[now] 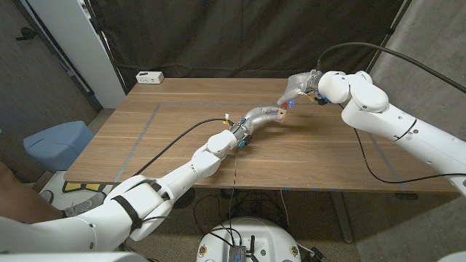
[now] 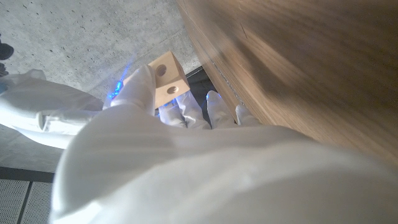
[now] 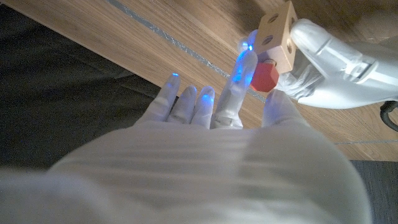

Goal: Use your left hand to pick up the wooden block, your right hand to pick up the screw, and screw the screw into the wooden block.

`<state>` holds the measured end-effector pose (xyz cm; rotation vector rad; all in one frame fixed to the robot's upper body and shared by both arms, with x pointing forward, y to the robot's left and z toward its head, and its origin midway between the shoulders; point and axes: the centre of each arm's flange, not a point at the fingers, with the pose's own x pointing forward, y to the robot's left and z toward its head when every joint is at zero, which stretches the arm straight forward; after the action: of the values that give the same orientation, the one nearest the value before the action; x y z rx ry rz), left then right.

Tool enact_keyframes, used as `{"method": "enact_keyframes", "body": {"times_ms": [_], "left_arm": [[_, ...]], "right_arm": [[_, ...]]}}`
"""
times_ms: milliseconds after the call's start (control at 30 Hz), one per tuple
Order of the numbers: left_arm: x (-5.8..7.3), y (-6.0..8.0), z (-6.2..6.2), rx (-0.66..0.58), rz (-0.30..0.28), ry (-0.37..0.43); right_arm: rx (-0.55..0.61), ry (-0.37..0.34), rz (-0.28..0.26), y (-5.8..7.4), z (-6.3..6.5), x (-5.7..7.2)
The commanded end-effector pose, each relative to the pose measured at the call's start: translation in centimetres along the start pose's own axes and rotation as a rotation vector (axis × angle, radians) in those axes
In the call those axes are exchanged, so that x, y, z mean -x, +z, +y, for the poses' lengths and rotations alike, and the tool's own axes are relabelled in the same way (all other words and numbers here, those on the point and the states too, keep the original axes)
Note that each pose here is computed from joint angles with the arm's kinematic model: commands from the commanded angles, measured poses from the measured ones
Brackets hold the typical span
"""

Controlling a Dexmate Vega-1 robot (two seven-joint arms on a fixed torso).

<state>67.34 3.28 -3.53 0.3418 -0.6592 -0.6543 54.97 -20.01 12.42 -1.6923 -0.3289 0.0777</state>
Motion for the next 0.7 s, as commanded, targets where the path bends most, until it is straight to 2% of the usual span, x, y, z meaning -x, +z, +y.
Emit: {"method": "enact_keyframes", "body": {"times_ms": [33,433,700], "left_arm": [[0.0,0.0,0.1,0.002,0.001,0.005],[-0.1,0.0,0.1,0.003,-0.004,0.000],[-0.1,0.1,0.1,0.002,-0.010,0.000]], "right_arm": [[-0.007,-0.026,0.015,0.2,0.3,-0.2],[0.003,-0.022,0.010,0.2,-0.1,0.4],[0.007,-0.038,0.028,0.0,-0.5,1.0]]}}
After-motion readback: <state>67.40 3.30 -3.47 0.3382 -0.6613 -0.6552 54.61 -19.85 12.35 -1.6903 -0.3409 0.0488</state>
